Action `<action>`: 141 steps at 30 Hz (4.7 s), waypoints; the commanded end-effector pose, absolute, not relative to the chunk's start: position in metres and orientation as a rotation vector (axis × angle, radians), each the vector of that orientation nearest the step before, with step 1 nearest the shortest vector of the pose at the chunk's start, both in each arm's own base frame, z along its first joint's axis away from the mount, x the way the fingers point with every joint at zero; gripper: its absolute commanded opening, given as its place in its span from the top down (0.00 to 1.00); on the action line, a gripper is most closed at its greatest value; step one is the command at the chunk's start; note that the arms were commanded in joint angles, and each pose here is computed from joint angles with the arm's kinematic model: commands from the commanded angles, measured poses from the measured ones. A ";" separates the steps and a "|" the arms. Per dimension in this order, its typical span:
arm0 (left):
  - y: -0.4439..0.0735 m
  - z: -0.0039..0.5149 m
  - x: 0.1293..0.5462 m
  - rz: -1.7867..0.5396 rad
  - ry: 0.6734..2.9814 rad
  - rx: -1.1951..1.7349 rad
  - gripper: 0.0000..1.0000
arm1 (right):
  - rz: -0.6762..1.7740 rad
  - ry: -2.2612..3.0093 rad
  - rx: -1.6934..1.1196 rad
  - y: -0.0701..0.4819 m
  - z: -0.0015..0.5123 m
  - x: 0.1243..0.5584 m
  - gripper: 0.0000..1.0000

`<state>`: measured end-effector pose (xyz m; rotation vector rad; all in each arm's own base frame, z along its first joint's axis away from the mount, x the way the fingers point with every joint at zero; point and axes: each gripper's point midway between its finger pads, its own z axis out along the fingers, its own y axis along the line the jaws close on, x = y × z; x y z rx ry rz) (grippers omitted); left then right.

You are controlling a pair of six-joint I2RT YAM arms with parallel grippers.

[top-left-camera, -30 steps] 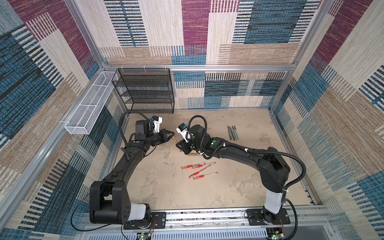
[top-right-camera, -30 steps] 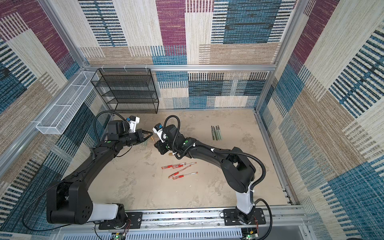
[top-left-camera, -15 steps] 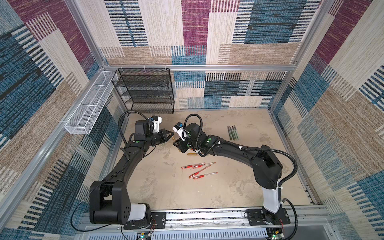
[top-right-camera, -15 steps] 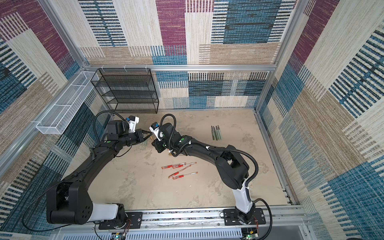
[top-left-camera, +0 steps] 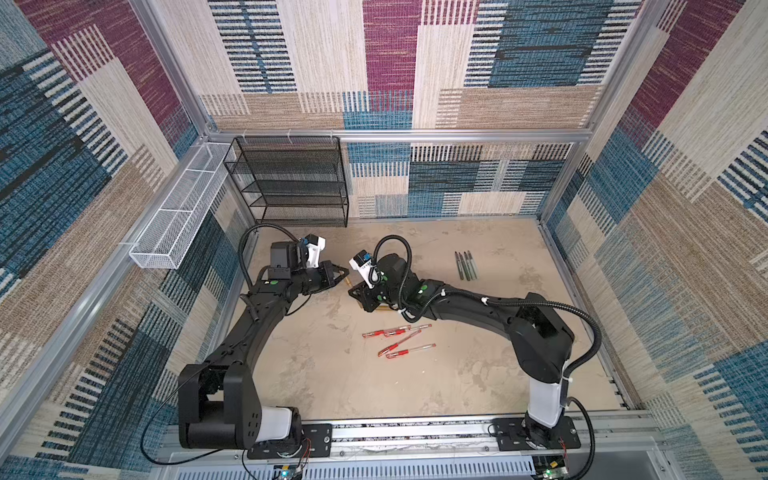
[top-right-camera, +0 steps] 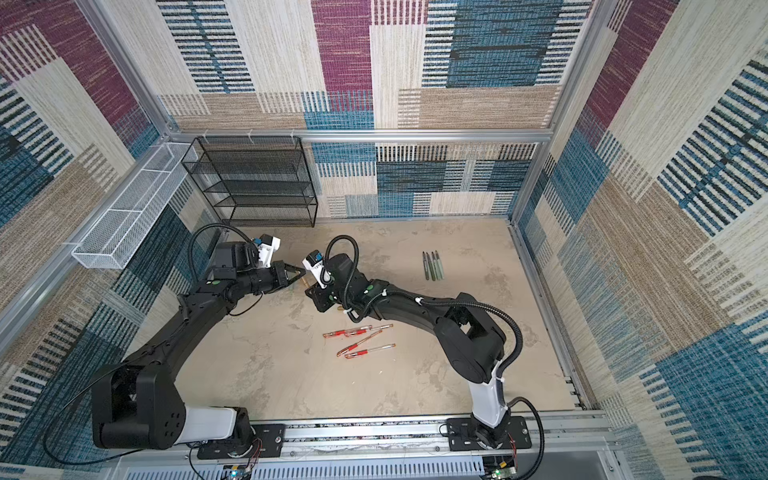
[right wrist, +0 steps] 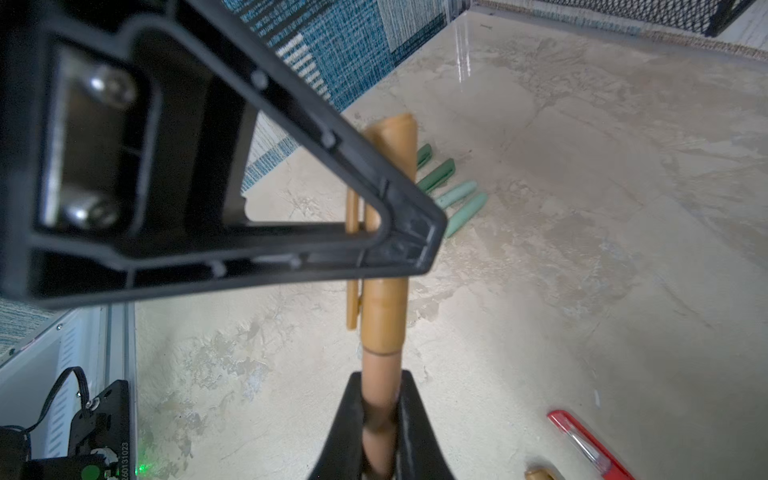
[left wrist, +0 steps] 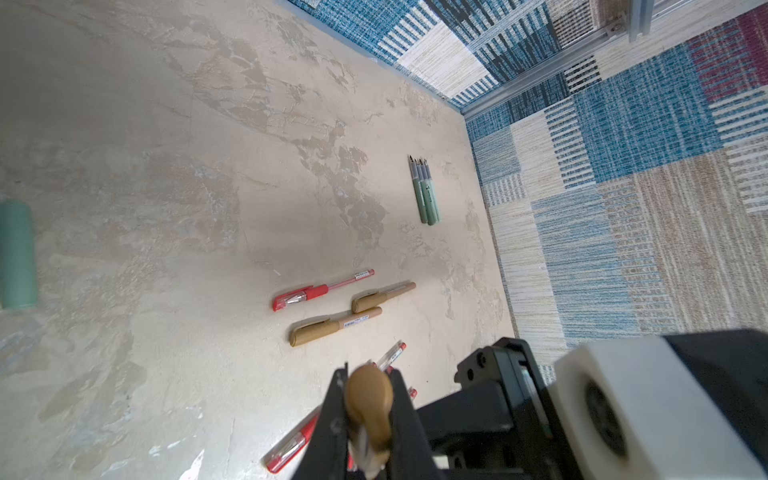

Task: Open the pen caps
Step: 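Close the left gripper on the tan cap and pull it off the pen, then set the tan cap by the green caps with left gripper while right draws pen back, then lower the uncapped tan pen beside the green pens and open the right gripper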

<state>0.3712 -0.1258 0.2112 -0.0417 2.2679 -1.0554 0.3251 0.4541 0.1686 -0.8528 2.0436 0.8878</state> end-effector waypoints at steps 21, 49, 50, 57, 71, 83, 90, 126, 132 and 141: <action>-0.079 0.226 0.419 -0.740 2.249 -0.039 1.00 | 0.799 2.204 -0.768 0.394 0.148 0.298 1.00; -0.089 0.063 0.452 -0.279 2.822 0.160 1.00 | 0.607 2.231 -0.419 0.265 0.178 0.306 1.00; -0.088 0.061 0.452 -0.272 2.828 0.158 1.00 | 0.606 2.231 -0.417 0.264 0.179 0.305 1.00; -0.085 0.048 0.454 -0.244 2.860 0.141 0.90 | 0.596 2.230 -0.413 0.260 0.178 0.304 1.00; -0.082 0.030 0.463 -0.204 2.903 0.106 0.75 | 0.586 2.229 -0.403 0.254 0.178 0.301 0.99; -0.095 0.066 0.465 -0.257 2.843 0.090 0.58 | 0.566 2.248 -0.403 0.253 0.177 0.303 0.98; -0.105 0.124 0.452 -0.302 2.707 0.130 0.49 | 0.556 2.262 -0.410 0.257 0.179 0.324 0.99; -0.082 0.209 0.346 -0.459 2.330 0.213 0.01 | 0.359 2.551 -0.132 0.179 0.095 0.443 0.96; -0.074 0.208 0.342 -0.422 2.309 0.223 0.01 | 0.306 2.564 -0.096 0.158 0.086 0.469 0.95; -0.071 0.216 0.345 -0.419 2.289 0.211 0.01 | 0.237 2.608 -0.068 0.135 0.063 0.505 0.94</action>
